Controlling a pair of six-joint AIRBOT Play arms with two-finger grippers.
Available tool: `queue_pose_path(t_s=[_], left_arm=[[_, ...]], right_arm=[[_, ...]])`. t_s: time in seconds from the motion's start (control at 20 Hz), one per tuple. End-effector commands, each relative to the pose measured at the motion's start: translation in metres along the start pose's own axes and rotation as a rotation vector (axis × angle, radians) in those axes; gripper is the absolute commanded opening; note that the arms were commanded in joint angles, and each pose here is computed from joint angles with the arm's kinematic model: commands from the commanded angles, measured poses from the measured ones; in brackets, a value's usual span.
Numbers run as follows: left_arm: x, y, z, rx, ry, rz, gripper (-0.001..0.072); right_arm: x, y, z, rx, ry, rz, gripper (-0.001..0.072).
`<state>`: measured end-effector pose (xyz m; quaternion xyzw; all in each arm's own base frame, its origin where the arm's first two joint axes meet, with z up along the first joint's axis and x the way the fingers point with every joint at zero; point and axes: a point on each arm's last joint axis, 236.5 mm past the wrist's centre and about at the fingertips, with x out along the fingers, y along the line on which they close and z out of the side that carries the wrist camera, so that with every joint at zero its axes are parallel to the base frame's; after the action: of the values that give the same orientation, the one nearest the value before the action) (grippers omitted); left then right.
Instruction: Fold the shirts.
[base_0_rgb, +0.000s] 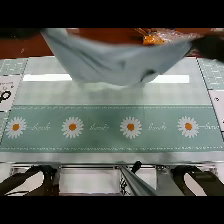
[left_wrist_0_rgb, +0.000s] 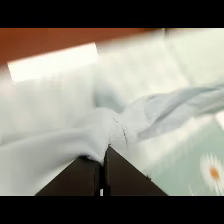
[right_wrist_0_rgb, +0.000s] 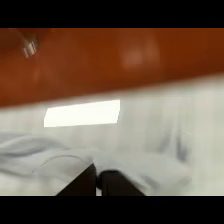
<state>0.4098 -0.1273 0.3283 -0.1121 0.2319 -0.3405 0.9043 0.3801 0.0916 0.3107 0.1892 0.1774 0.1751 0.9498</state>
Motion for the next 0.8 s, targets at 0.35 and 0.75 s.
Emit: queue_pose_path(t_s=[0.35, 0.75], left_arm=[[-0.270, -0.235, 0.118, 0.528, -0.746, 0.180, 0.0020], [-0.213, -0.146, -0.017, 0.162, -0.117, 0.334, 0.0020]], right_arm=[[-0.209, 0.121, 0.180, -0.374, -0.515, -0.042, 0.0026], [-0.182, 0.054, 0.077, -0.317, -0.007, -0.233, 0.0027]])
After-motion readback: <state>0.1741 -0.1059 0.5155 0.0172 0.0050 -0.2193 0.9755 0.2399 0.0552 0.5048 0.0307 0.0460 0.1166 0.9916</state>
